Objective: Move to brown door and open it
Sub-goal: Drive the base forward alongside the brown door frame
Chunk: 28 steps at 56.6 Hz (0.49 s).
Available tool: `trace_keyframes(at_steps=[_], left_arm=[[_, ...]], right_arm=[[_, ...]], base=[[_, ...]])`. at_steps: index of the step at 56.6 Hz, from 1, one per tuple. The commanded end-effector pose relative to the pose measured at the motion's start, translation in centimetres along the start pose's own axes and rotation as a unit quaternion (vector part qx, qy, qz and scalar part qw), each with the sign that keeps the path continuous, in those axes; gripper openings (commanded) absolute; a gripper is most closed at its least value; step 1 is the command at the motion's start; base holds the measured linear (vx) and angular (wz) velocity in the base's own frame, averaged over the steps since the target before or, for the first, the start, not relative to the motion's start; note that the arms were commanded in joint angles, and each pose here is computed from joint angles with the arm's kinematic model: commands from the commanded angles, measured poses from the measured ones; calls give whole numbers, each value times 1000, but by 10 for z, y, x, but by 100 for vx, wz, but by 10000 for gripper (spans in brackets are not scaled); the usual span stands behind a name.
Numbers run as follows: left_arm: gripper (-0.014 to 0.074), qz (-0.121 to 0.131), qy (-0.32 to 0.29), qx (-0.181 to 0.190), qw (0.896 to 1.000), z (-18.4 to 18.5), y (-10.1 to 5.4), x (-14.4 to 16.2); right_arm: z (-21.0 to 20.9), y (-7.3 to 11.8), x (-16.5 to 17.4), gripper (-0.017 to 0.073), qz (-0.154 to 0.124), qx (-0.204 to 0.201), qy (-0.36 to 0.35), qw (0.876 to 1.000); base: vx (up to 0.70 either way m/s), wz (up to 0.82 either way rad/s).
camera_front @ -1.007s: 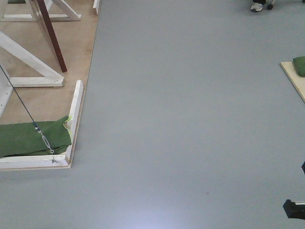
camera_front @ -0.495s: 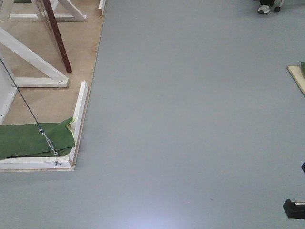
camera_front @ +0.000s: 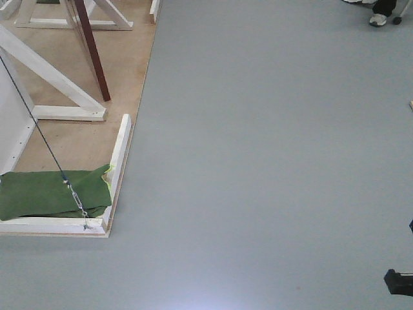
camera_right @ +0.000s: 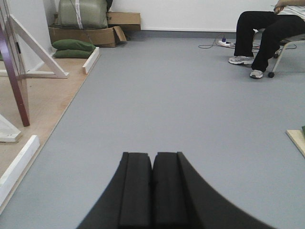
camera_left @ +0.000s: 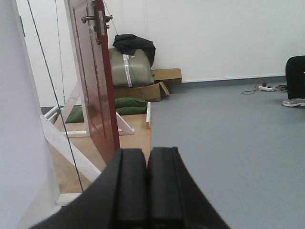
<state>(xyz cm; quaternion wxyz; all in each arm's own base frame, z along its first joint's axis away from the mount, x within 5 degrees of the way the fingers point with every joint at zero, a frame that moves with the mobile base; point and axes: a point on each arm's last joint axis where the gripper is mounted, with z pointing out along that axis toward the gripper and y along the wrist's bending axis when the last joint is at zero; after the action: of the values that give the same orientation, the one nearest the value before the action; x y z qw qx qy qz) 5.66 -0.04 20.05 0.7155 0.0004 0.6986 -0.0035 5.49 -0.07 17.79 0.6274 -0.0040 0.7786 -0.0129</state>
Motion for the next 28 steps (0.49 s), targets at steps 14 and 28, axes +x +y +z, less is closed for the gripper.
trace_keyframes(at_steps=[14, 28], left_arm=[[-4, -6, -57, 1, 998, -2, 0, -14], [-4, -6, -57, 1, 998, -2, 0, -14]], right_arm=[[-1, -1, -6, 0, -5, 8, -45, 999], [-1, -1, -6, 0, -5, 8, -45, 999]], base=[[17, 0], [23, -2]])
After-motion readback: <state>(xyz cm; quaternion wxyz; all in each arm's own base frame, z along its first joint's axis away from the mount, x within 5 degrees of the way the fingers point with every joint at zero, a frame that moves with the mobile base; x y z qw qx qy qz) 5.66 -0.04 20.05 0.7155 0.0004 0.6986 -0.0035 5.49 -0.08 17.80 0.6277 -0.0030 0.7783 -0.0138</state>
